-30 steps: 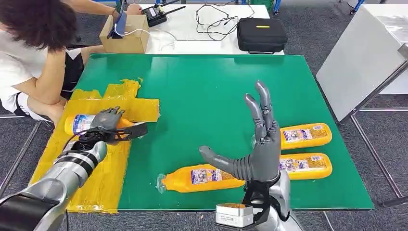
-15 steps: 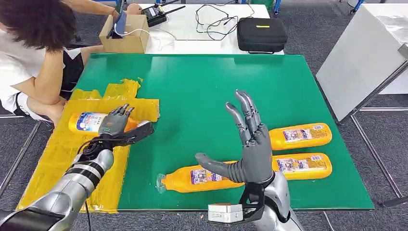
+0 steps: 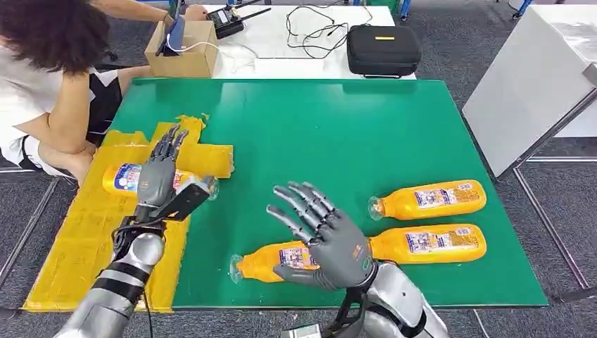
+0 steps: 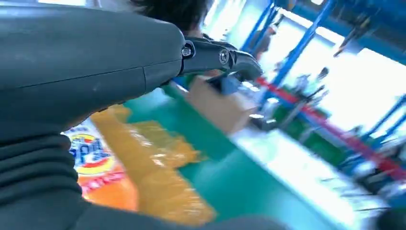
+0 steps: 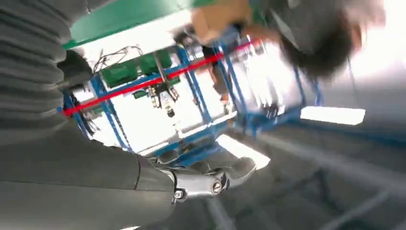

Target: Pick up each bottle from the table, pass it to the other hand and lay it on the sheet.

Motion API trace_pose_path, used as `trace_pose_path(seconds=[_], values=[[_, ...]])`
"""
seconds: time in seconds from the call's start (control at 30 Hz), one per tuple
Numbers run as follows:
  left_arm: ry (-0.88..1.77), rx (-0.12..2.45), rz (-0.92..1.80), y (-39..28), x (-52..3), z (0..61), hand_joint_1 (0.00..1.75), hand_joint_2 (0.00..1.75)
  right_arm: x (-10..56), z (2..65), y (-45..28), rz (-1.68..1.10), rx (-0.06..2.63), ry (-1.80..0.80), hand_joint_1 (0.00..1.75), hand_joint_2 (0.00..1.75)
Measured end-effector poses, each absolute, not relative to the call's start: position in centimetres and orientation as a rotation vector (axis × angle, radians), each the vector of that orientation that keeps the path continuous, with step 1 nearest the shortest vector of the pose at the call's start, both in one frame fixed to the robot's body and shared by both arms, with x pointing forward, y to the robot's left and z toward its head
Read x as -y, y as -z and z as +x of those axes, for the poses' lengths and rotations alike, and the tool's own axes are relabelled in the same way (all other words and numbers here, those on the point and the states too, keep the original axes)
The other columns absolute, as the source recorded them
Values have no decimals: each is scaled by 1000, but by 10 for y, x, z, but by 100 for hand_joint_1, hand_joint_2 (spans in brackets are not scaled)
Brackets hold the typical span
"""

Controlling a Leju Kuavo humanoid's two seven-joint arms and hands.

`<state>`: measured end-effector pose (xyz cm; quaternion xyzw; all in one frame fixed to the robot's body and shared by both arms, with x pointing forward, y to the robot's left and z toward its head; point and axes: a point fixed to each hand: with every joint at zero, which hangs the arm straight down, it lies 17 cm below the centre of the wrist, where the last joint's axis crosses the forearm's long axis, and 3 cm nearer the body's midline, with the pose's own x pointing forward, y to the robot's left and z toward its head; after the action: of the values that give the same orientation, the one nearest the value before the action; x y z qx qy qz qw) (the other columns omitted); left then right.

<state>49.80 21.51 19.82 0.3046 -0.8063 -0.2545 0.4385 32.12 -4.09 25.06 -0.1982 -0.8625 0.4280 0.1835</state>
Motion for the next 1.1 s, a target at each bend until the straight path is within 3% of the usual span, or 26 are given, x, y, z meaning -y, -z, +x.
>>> trace_pose_path(seconds=[0.2, 0.63, 0.83, 1.1], values=[[452, 2083, 505, -214, -214, 464, 0, 175, 63, 322, -178, -551, 2221, -1436, 0, 175], [415, 2133, 459, -229, -205, 439, 0, 175, 96, 335, -127, -678, 2023, -1550, 0, 175], [398, 2148, 483, -235, -204, 428, 0, 175, 119, 354, -126, -836, 1950, -1462, 0, 175], [384, 2158, 478, -238, -202, 422, 0, 175, 120, 359, -125, -850, 1933, -1425, 0, 175]])
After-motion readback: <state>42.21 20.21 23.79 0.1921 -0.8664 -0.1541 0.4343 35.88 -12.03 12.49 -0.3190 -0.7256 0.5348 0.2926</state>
